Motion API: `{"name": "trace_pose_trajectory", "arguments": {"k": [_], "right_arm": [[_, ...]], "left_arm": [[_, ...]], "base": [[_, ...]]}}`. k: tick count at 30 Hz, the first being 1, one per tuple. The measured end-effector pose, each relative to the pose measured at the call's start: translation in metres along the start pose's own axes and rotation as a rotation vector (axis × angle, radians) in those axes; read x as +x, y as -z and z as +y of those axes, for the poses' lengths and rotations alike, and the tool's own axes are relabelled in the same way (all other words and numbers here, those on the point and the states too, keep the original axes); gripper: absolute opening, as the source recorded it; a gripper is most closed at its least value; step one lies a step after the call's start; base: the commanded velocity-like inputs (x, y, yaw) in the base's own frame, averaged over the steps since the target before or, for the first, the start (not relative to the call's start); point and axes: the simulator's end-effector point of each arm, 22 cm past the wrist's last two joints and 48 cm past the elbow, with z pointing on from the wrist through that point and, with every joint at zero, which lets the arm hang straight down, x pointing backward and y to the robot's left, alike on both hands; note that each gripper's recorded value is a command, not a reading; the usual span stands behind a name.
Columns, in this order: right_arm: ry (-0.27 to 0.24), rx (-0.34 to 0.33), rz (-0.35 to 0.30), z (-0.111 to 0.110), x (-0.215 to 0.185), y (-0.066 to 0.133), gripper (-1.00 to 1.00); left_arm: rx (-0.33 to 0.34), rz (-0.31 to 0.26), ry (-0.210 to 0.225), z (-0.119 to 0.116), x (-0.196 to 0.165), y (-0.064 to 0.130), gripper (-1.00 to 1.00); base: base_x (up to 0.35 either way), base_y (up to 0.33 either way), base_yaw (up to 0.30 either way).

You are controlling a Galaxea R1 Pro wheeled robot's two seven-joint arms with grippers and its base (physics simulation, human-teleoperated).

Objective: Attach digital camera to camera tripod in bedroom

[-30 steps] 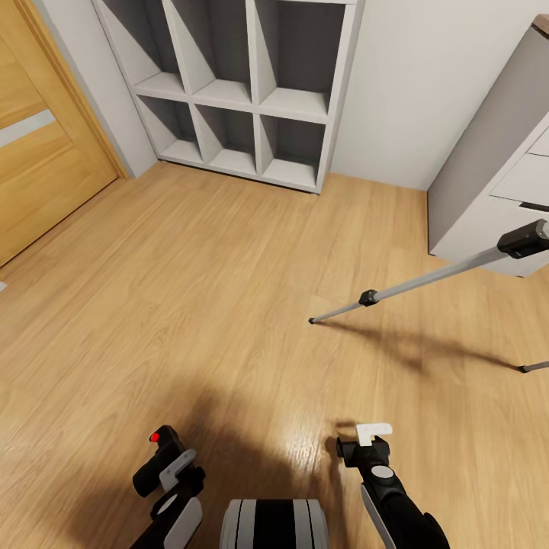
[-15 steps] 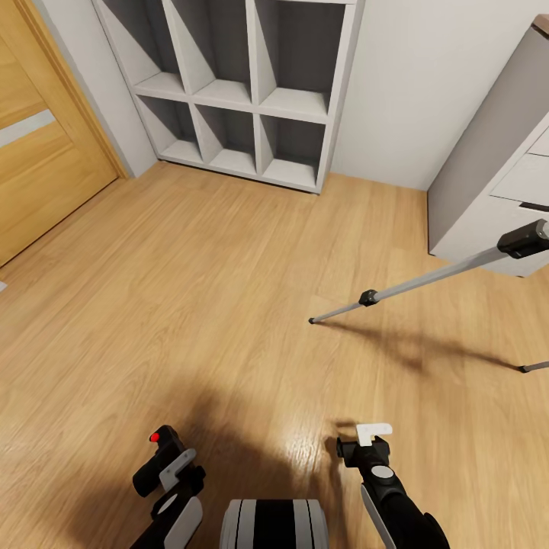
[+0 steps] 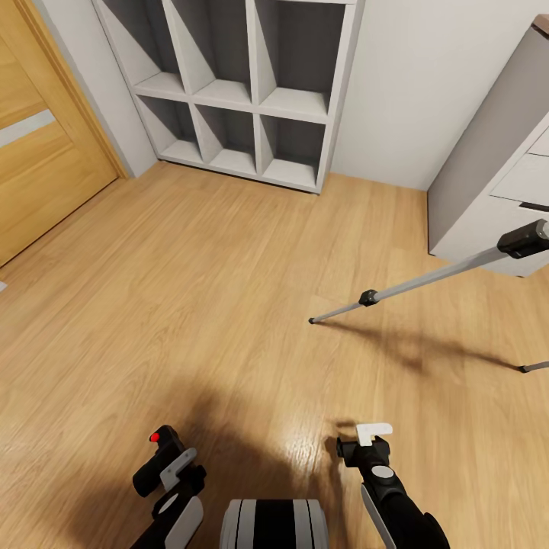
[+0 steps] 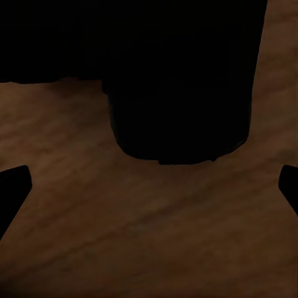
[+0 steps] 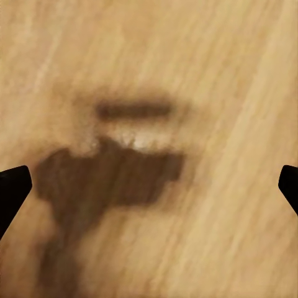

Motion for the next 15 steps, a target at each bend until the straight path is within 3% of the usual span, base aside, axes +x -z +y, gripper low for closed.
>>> {"name": "trace_pose_trajectory", "arguments": {"k": [15], "right_arm": [[-0.001, 0.001, 0.0, -0.0002, 0.0002, 0.0, 1.0]], "left_arm": [[-0.002, 0.001, 0.002, 0.0012, -0.0002, -0.0004, 1.0]], "base": [[0.097, 0.0, 0.0]]}}
